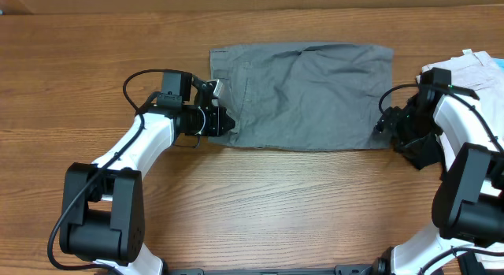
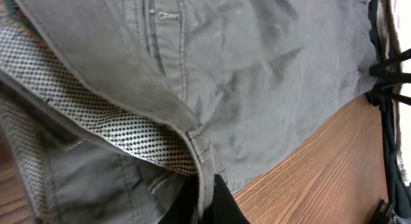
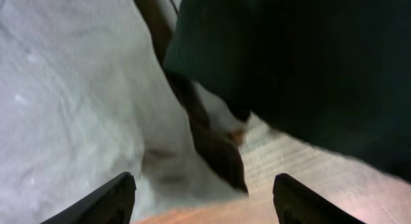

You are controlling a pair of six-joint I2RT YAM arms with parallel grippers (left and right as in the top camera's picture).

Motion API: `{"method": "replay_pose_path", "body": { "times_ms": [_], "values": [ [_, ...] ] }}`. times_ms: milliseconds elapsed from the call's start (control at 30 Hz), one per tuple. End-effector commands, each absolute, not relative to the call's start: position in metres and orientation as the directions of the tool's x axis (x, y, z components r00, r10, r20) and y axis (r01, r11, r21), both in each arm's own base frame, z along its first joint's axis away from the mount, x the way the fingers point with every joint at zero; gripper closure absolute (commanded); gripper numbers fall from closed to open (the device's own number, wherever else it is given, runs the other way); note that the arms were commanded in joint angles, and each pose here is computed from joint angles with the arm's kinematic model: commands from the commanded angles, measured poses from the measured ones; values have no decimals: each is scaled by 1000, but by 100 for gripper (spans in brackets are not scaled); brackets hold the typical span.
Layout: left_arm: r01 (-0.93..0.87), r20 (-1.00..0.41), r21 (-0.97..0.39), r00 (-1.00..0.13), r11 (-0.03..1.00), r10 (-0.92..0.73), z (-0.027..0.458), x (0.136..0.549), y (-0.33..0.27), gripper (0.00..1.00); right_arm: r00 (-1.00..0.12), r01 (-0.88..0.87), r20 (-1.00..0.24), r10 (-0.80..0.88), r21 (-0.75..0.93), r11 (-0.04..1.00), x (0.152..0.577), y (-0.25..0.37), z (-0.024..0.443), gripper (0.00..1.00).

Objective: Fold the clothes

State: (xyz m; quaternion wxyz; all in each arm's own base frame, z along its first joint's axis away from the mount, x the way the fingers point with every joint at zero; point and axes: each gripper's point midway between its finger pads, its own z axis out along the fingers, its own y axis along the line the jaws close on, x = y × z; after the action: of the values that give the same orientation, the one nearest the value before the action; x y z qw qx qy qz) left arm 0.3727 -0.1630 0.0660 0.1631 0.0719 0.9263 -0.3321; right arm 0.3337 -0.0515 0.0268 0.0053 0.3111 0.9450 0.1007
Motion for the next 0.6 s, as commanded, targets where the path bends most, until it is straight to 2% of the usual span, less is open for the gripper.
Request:
{"method": "replay_pose_path", "body": {
  "times_ms": [0,133,233,333,400,433,567],
  "values": [
    [220,-352,-579,-936,785,3,65,381,-154,96,-797,598,68,600,225,769,329,-44,19,29],
    [213,-352,-579,-936,787,-6,65,383,-150,96,-788,608,56,614,230,760,331,-45,15,33],
    [212,-352,-577,-936,788,-6,65,383,-150,96,-776,622,54,629,232,747,333,-45,14,44],
    [211,-351,-578,-936,789,-6,65,383,-150,96,-763,637,54,644,233,735,332,-44,10,47],
    [211,-351,-577,-936,789,-6,65,383,-150,96,-761,638,50,646,236,733,331,-44,6,52],
    [211,-351,-578,-936,789,-6,65,383,-150,96,-760,639,51,648,236,732,329,-44,3,58],
    [211,-351,-577,-936,789,-6,65,383,-150,96,-760,638,54,647,249,728,330,-41,3,58]
  ]
}}
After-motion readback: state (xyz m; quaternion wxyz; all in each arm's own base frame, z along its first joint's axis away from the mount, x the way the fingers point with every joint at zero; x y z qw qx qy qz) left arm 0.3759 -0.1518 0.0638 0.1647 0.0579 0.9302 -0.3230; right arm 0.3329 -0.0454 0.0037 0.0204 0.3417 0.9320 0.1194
